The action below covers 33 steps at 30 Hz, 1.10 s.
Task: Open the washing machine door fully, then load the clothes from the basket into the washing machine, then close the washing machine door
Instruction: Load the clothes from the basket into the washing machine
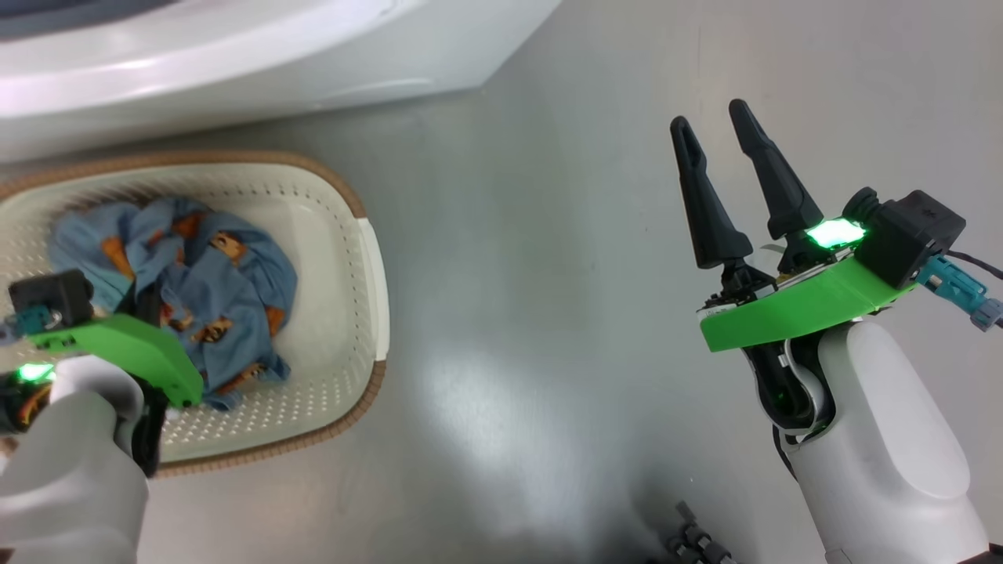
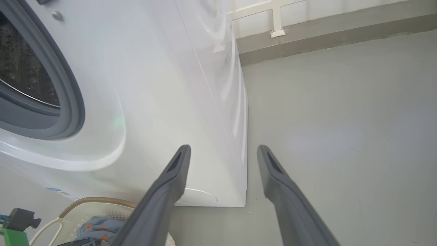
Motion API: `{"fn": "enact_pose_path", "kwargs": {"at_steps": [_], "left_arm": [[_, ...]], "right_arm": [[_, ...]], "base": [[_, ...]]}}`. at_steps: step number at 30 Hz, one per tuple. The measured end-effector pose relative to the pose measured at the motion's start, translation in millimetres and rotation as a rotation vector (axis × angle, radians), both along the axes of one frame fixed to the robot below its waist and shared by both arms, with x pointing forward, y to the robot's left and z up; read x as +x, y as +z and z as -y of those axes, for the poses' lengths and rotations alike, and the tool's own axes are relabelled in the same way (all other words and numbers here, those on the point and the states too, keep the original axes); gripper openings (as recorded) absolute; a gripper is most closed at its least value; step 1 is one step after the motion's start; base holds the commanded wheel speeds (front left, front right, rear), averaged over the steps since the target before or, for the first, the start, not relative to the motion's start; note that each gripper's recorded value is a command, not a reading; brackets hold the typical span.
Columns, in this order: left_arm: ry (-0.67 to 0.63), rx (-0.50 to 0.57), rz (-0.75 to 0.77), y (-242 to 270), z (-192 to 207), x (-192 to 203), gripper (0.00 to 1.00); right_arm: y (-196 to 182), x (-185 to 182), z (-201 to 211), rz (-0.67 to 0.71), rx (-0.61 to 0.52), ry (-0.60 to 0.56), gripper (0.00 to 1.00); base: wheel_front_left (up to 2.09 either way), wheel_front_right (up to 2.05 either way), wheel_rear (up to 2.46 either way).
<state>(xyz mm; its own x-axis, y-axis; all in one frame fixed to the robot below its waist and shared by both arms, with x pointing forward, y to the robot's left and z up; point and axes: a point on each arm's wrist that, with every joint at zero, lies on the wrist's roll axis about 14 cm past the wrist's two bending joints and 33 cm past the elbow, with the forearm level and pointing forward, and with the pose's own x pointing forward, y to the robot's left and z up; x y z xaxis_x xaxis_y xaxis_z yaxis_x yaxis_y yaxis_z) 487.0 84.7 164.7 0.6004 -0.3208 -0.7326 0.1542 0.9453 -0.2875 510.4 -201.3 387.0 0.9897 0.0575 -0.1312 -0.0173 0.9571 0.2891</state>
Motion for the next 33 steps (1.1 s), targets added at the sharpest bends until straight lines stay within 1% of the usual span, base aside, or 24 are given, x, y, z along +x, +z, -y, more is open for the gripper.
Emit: {"fn": "enact_pose_path", "kwargs": {"at_steps": [13, 17, 20, 27, 33], "left_arm": [[0.012, -0.068, 0.126, 57, 2, -6, 0.0], [0.019, -0.085, 0.181, 79, -2, -5, 0.0], [0.04, -0.095, 0.225, 96, -9, -3, 0.0], [0.075, -0.113, 0.303, 129, -20, -19, 0.0], [0.093, -0.139, 0.39, 164, -20, -30, 0.0]], "right_arm": [[36, -12, -4, 0.059, 0.011, 0.005, 1.0], [51, -12, -6, 0.09, 0.012, 0.013, 1.0], [55, -19, -7, 0.091, 0.017, 0.014, 1.0], [69, -32, -12, 0.108, 0.033, 0.021, 1.0], [82, -46, -12, 0.126, 0.031, 0.026, 1.0]], "base": [[0.0, 0.0, 0.0], [0.0, 0.0, 0.0], [0.0, 0.0, 0.0], [0.0, 0.0, 0.0], [0.0, 0.0, 0.0]]}}
